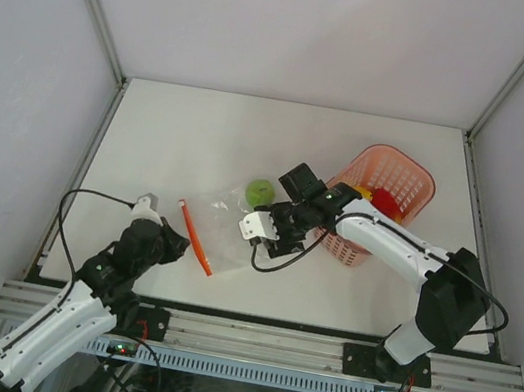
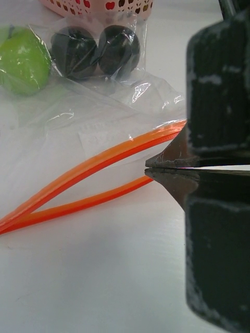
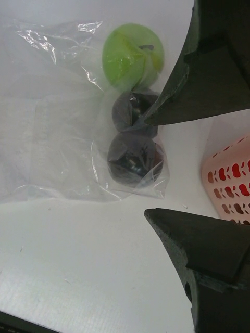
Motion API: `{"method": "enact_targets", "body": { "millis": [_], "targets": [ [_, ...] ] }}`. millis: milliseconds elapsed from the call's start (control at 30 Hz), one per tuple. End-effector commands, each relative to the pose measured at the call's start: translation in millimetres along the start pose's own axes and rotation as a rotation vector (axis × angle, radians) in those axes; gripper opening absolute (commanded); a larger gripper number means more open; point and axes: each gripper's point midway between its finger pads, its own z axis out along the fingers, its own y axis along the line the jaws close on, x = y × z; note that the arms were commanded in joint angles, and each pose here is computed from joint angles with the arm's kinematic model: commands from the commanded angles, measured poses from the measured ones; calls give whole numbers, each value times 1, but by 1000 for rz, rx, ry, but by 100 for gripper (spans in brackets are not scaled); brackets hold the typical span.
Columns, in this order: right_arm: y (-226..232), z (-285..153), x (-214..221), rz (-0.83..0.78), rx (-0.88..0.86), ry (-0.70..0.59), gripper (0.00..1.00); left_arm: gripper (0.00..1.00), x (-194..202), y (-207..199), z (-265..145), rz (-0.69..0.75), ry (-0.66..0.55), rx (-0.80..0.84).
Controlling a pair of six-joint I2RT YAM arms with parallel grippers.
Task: Open the zip-top bag and remove the fake food
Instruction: Pick up the fake fruit from the zipper food storage bag.
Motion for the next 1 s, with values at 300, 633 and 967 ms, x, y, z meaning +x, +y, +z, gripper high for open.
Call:
{"method": "enact_targets", "body": {
  "millis": [300, 633, 967],
  "targets": [
    [-11, 7, 13, -16, 32, 80, 61, 0, -3, -18, 19, 28, 11, 48],
    [-9, 15, 28, 6, 15, 141, 60, 3, 0, -30, 28, 22, 27, 108],
    [-8, 23, 44, 18, 0, 212, 53, 4, -2, -27, 34, -20, 20, 107]
  ]
}}
